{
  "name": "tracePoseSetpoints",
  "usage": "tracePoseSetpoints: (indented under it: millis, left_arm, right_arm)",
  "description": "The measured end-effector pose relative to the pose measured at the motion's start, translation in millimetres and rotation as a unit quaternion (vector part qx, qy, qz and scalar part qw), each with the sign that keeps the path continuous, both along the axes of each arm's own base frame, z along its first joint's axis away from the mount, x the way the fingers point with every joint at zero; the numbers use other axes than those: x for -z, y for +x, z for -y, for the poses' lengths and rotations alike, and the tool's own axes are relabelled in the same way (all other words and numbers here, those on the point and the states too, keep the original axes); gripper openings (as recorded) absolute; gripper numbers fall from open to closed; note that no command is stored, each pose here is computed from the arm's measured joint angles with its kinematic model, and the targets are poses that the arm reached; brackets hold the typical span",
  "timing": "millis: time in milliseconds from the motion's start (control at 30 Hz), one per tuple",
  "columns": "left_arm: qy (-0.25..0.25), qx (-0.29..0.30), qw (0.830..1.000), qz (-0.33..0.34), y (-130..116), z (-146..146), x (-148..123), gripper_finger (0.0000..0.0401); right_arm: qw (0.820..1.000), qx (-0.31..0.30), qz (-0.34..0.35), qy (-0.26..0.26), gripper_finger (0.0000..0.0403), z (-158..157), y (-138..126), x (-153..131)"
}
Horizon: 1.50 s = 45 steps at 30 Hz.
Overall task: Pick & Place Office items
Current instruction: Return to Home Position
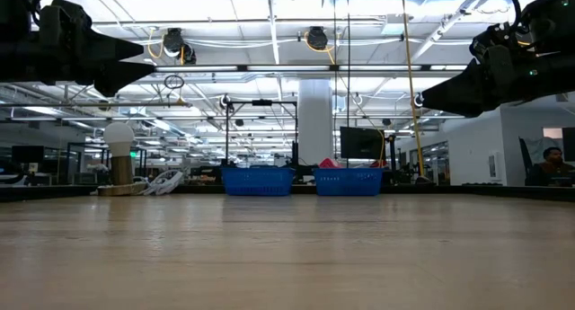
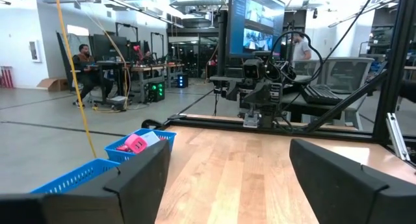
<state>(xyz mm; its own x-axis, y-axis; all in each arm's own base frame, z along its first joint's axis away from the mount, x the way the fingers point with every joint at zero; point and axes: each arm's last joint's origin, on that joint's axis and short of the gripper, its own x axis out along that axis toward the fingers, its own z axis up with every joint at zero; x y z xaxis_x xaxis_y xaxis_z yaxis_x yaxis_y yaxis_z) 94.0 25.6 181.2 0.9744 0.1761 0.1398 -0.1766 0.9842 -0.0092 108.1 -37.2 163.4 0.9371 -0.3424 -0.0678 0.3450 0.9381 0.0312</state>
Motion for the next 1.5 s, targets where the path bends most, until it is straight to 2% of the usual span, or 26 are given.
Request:
tracePoseSetpoints:
  millis: [267, 767, 1233, 1500]
  left_arm:
    - [0.000, 0.000, 1.000, 0.000, 0.0, 0.0, 0.0, 0.0328]
    - [0.000, 0.000, 1.000, 0.000, 0.0, 0.0, 0.0, 0.0305]
    - [0.000, 0.000, 1.000, 0.000, 0.0, 0.0, 0.0, 0.0328]
    - [0.000, 0.000, 1.000, 0.000, 0.0, 0.0, 0.0, 0.0315]
  right_arm:
    - [1.000, 0.000, 0.000, 0.000, 0.0238, 0.0, 0.0, 0.0]
    - [1.000, 0.000, 0.000, 0.000, 0.0238, 0.0, 0.0, -0.1]
    - [1.000, 0.000, 0.000, 0.000, 0.0238, 0.0, 0.0, -0.2]
    - [1.000, 0.000, 0.000, 0.000, 0.0238, 0.0, 0.0, -0.1]
